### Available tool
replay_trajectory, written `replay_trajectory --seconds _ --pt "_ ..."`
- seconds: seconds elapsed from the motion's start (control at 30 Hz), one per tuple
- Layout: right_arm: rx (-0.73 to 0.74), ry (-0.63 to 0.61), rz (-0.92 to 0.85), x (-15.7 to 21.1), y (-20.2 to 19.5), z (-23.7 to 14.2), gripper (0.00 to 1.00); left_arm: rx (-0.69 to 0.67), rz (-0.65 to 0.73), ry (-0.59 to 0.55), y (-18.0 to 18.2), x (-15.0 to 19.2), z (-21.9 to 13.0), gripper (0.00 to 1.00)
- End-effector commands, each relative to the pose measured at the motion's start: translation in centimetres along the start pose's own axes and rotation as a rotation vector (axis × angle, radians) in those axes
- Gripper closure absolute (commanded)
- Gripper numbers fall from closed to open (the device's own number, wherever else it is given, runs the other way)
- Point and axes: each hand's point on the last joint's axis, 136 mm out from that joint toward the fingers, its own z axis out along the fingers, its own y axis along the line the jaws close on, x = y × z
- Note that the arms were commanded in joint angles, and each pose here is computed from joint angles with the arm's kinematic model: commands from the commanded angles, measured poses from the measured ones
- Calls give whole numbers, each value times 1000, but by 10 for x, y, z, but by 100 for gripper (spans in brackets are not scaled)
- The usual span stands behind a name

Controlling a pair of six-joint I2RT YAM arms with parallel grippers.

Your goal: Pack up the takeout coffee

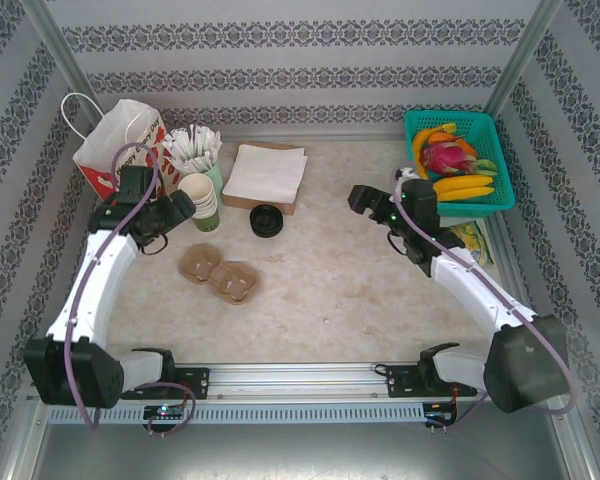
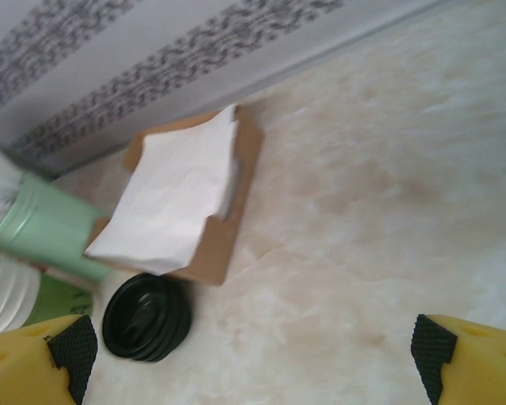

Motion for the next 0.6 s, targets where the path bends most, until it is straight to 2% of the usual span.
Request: replay_trajectory --seconds 0.0,0.1,0.23,0.43,0.57 --pt "0 -30 -63 -10 23 4 2 -28 86 82 -2 0 -6 17" --pt "-13 -50 -64 -15 32 12 2 -39 117 94 -10 -13 2 22" --pt "-17 -51 -44 -17 37 21 2 -68 125 118 -14 -23 18 32" --pt "-50 -9 -68 -14 45 25 2 -63 126 130 -24 -34 40 37" --pt "-39 -1 -79 -11 42 24 2 -83 129 148 -23 -35 53 50"
